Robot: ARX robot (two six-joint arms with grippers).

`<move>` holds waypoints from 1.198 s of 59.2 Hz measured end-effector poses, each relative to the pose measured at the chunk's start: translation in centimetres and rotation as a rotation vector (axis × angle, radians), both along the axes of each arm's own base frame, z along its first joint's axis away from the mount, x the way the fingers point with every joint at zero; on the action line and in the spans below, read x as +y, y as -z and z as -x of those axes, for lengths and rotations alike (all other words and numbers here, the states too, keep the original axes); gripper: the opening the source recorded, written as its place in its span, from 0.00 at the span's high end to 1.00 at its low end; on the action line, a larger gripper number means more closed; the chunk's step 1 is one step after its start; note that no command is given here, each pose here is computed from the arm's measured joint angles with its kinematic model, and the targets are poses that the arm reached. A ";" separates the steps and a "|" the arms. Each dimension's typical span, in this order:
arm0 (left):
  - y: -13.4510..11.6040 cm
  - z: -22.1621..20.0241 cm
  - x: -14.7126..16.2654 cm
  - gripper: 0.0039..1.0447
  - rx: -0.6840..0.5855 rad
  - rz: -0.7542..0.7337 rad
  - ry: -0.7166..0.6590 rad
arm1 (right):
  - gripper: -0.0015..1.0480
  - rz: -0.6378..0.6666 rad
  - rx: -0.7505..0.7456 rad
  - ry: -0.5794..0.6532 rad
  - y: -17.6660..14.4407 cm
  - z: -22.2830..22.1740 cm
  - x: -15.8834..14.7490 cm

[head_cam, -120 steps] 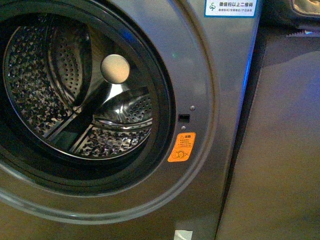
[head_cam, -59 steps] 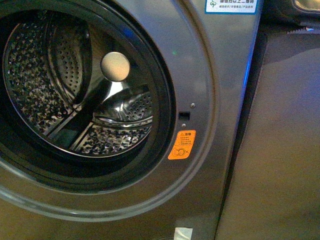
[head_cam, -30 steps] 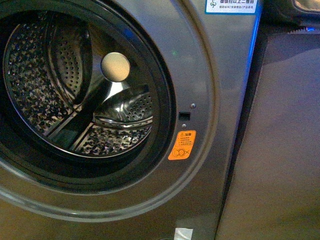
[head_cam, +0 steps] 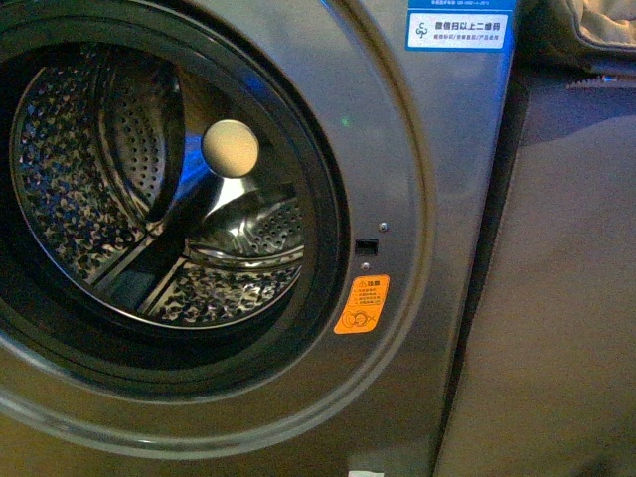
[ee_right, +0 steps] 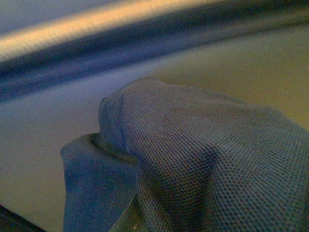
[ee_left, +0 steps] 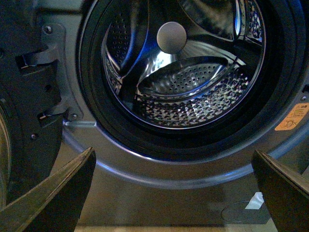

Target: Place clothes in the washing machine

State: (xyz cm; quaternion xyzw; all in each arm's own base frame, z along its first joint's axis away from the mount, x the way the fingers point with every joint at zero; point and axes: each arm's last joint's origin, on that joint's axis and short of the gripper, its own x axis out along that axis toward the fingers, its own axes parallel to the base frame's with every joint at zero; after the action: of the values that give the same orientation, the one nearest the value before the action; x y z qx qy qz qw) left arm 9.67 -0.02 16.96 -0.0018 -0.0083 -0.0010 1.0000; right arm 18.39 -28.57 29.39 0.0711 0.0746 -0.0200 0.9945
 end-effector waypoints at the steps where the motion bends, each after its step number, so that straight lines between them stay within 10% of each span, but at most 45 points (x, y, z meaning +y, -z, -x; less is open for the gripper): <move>1: 0.0 0.0 0.0 0.06 0.000 0.000 0.000 | 0.86 0.012 -0.009 -0.002 -0.5 0.0 0.1; 24: 0.0 0.0 0.0 0.06 0.000 0.000 0.000 | 0.86 0.223 -0.376 -0.134 -19.9 -2.4 7.0; 39: 0.0 0.0 0.0 0.06 0.000 0.000 0.000 | 0.86 0.221 -0.548 -0.281 -29.3 -3.5 17.9; 71: 0.0 0.0 0.0 0.06 0.000 0.000 0.000 | 0.86 0.243 -0.554 -0.584 -31.0 -6.1 38.2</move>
State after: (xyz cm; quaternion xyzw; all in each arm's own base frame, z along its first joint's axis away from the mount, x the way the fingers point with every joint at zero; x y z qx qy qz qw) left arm 9.67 -0.02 16.96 -0.0018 -0.0083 -0.0010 1.0000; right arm 24.46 9.58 60.35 -0.0684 -0.1814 0.2741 0.9420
